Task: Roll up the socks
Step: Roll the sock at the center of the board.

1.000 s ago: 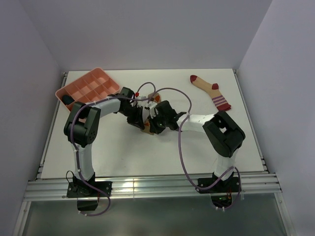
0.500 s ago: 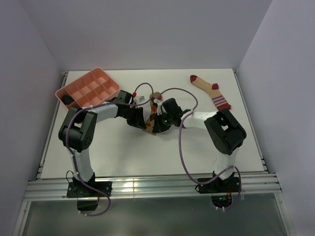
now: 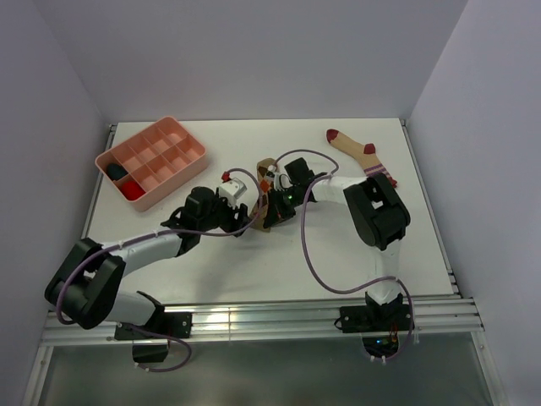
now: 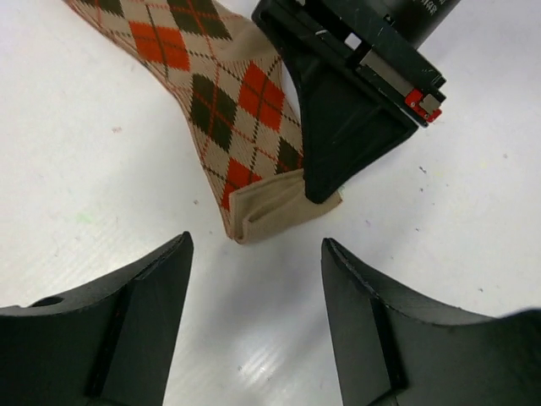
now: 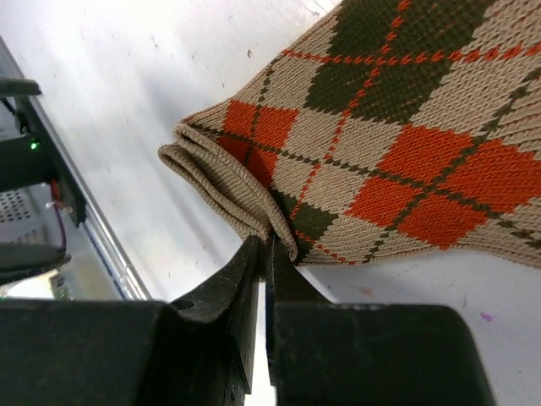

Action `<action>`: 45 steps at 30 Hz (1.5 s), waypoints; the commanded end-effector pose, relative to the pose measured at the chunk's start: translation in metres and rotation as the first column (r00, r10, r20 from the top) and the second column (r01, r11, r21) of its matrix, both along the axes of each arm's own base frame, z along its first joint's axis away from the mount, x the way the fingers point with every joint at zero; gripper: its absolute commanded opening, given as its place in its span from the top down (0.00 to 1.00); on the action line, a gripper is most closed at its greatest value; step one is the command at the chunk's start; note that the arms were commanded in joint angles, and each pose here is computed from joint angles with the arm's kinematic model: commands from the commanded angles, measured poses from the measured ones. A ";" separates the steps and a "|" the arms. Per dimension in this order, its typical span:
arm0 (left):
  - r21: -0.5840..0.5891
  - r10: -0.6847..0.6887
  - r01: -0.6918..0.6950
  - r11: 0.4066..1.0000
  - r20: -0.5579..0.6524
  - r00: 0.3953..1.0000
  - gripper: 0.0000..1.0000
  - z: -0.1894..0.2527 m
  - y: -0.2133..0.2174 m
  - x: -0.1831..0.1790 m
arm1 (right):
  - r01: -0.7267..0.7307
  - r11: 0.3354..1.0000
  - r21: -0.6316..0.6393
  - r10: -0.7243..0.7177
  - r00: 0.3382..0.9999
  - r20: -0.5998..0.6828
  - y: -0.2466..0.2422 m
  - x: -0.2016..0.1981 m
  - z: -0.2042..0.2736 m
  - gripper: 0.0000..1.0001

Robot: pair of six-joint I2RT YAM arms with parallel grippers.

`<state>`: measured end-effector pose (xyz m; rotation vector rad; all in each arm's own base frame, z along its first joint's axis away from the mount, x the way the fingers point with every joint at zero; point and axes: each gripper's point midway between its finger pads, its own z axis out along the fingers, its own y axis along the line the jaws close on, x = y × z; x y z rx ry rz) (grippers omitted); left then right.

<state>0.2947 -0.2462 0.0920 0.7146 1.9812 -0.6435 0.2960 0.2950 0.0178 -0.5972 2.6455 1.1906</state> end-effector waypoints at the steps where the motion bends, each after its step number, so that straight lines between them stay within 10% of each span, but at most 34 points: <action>1: 0.000 -0.032 0.033 0.999 0.248 0.968 0.33 0.031 -0.008 0.021 | -0.040 0.987 -0.159 0.019 0.991 -0.129 -0.033 -0.025 -0.037 1.00; 22: 0.131 -0.145 0.101 0.986 0.396 0.907 0.36 0.008 -0.036 -0.029 | -0.210 0.953 -0.216 0.170 0.967 -0.190 -0.044 -0.005 -0.038 1.00; 45: 0.337 -0.302 0.166 0.927 0.407 0.862 0.41 0.017 -0.060 -0.004 | -0.330 0.926 -0.183 0.305 0.940 -0.153 -0.046 0.013 -0.019 1.00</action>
